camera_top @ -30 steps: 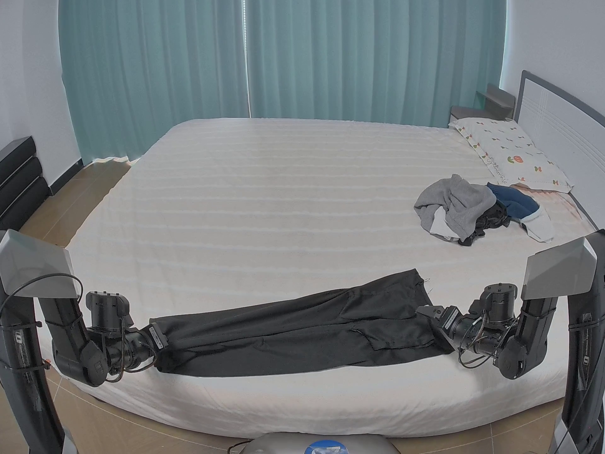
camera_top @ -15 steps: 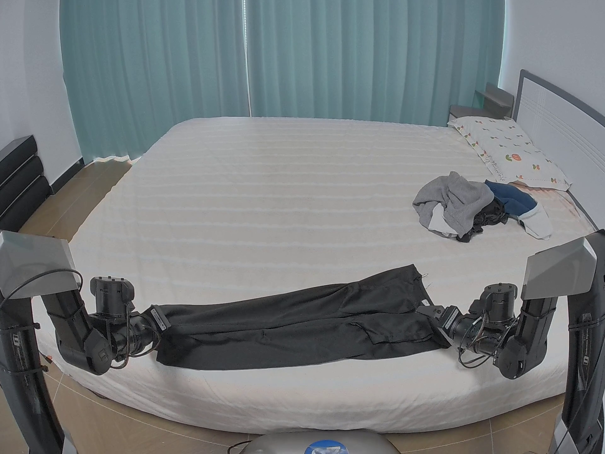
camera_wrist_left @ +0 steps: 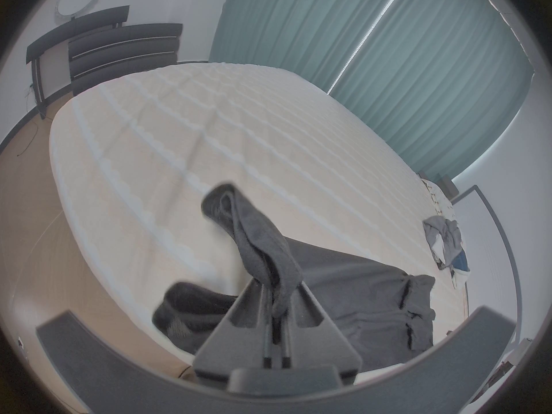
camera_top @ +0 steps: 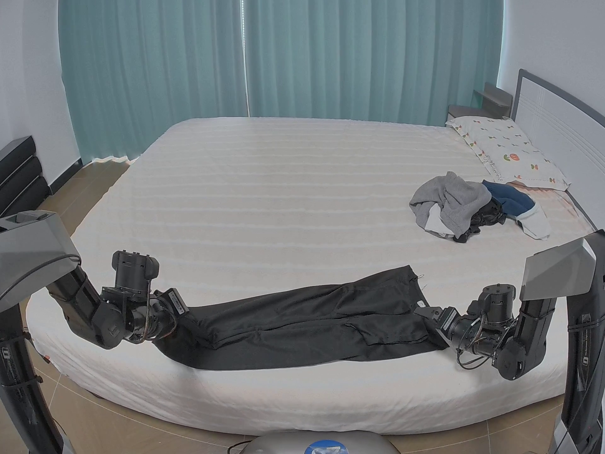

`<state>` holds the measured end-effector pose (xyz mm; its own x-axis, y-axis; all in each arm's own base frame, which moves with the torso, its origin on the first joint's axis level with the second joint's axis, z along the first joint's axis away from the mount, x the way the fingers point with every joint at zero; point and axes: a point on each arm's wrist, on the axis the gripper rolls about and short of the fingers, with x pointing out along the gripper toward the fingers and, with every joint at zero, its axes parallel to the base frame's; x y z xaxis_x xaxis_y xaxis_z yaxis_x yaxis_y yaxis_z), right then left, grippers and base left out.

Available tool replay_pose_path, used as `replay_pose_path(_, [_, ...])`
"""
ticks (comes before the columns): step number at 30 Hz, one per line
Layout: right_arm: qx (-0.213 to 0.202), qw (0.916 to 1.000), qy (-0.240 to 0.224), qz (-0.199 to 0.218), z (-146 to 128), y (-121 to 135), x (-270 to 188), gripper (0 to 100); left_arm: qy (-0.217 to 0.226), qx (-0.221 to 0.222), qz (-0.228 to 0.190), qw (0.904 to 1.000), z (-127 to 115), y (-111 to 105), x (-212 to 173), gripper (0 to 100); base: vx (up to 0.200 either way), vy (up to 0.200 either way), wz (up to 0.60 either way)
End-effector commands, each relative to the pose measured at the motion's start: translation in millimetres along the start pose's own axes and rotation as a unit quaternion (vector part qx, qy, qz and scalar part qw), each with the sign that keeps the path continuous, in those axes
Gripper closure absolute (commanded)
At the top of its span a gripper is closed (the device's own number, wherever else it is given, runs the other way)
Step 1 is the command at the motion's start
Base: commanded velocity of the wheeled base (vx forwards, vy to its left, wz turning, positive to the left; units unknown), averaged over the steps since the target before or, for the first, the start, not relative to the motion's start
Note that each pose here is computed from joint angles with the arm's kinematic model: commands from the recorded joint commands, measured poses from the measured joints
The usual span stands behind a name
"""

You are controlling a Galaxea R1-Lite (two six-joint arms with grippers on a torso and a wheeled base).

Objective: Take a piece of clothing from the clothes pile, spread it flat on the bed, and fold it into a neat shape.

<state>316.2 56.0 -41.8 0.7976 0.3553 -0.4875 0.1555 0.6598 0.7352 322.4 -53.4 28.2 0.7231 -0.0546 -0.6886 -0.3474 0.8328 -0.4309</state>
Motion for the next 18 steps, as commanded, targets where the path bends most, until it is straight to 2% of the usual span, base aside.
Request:
replay_pose_path(1, [0.000,1.0000,0.002,-0.001,-1,-1,1,0,-0.007,0.013,-0.017,0.9997,0,-20,-9,100,0.000,-0.200,0.00])
replay_pose_path(8, [0.000,1.0000,0.001,-0.002,-1,-1,1,0,0.000,0.019,-0.021,0.9996,-7,-55,-14,100,0.000,-0.200,0.00])
replay_pose_path(15, [-0.002,1.0000,0.003,-0.002,-3,0,1,0,0.031,0.028,-0.033,0.9986,-10,-101,-19,100,0.000,-0.200,0.00])
replay_pose_path(18, [-0.002,1.0000,0.003,-0.002,-3,0,1,0,0.041,0.030,-0.035,0.9981,-10,-115,-22,100,0.000,-0.200,0.00])
